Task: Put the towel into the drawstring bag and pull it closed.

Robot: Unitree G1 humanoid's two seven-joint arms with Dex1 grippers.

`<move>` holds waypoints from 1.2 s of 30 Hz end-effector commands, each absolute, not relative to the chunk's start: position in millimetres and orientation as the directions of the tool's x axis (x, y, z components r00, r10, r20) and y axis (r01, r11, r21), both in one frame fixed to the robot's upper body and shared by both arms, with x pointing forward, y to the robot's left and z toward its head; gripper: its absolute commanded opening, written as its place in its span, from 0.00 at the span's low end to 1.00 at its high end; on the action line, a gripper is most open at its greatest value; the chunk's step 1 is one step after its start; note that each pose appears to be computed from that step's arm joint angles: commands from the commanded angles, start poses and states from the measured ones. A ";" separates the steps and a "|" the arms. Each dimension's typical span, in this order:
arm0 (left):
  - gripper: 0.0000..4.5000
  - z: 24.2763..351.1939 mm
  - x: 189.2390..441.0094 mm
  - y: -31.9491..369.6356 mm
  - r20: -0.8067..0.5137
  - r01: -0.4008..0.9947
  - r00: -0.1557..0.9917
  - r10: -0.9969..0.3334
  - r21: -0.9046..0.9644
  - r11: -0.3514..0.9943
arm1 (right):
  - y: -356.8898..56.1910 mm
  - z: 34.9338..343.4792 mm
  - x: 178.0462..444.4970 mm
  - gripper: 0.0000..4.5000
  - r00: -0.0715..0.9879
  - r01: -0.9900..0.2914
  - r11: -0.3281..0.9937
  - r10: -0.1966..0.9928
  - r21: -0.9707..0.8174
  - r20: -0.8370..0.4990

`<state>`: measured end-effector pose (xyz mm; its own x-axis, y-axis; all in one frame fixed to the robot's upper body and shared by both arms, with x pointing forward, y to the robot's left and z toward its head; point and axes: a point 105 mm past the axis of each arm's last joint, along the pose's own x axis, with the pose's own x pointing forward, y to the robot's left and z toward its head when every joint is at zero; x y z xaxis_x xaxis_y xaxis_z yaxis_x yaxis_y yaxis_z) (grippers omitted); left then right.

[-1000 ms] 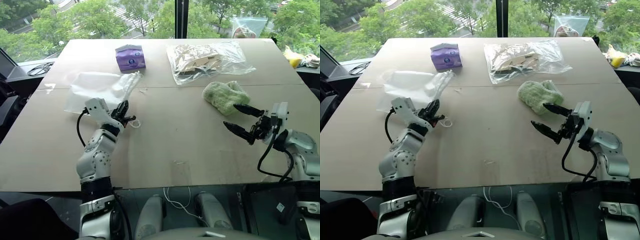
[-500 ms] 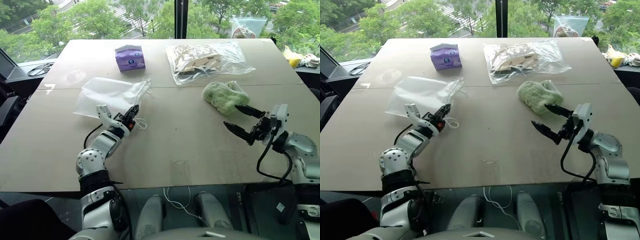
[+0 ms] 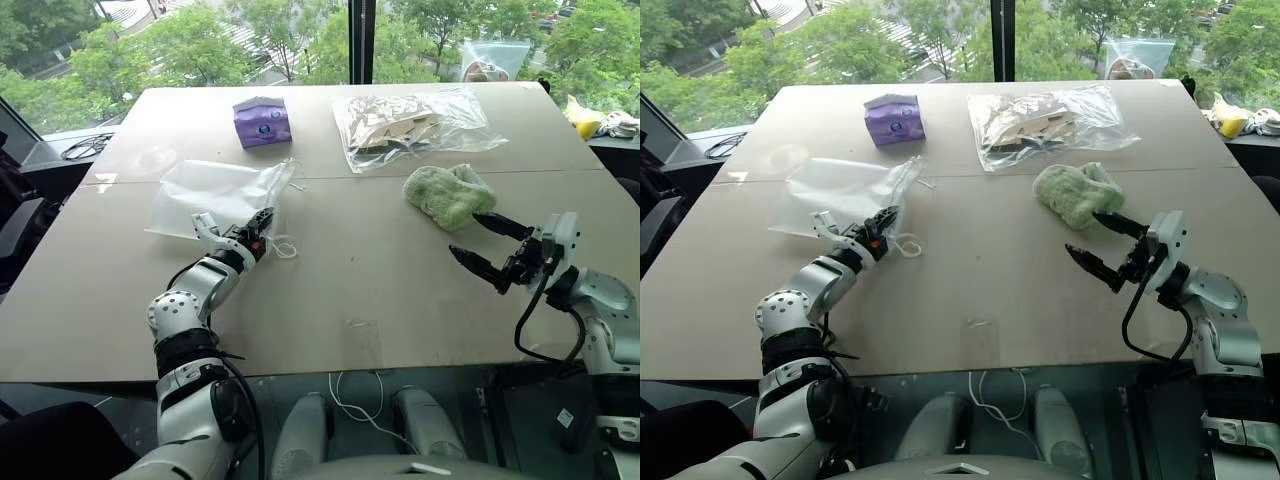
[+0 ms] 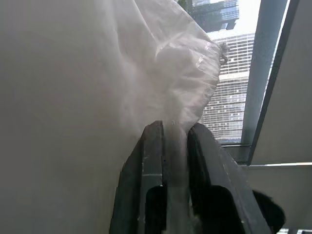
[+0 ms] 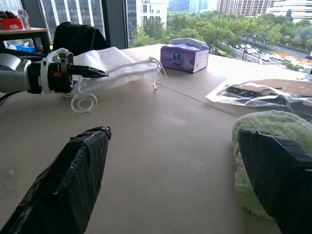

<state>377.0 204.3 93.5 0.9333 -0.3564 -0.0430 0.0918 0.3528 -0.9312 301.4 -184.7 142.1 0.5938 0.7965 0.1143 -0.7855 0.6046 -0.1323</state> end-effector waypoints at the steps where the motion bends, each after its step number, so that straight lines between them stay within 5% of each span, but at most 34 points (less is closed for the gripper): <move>1: 0.63 86.2 377.4 204.9 -0.074 0.082 0.934 -0.349 -0.907 0.413 | -185.1 158.2 298.9 1.00 0.587 -0.771 0.607 0.795 -0.192 0.155; 4: 0.95 77.3 377.8 208.8 -0.107 0.048 0.939 -0.327 -0.900 0.434 | -184.6 157.7 299.1 1.00 0.589 -0.769 0.609 0.793 -0.191 0.156; 5: 0.98 75.8 377.5 209.0 -0.111 0.044 0.939 -0.326 -0.900 0.434 | -184.7 157.8 299.1 1.00 0.590 -0.769 0.610 0.792 -0.192 0.156; 12: 0.98 70.7 377.6 206.7 -0.201 0.102 0.924 -0.324 -0.689 0.717 | -187.2 158.1 299.0 1.00 0.598 -0.762 0.617 0.787 -0.194 0.155; 17: 0.98 73.8 382.6 204.2 -0.181 0.093 0.934 -0.309 -0.712 0.696 | -186.9 157.3 300.0 1.00 0.600 -0.760 0.619 0.785 -0.196 0.152; 27: 0.02 54.9 375.0 207.2 -0.244 0.045 0.920 -0.308 -0.714 0.699 | -190.0 158.1 299.7 1.00 0.615 -0.746 0.634 0.773 -0.204 0.155; 36: 0.01 63.9 377.0 209.9 -0.198 0.140 0.936 -0.292 -0.551 0.823 | -191.1 158.7 300.1 1.00 0.620 -0.739 0.640 0.768 -0.209 0.160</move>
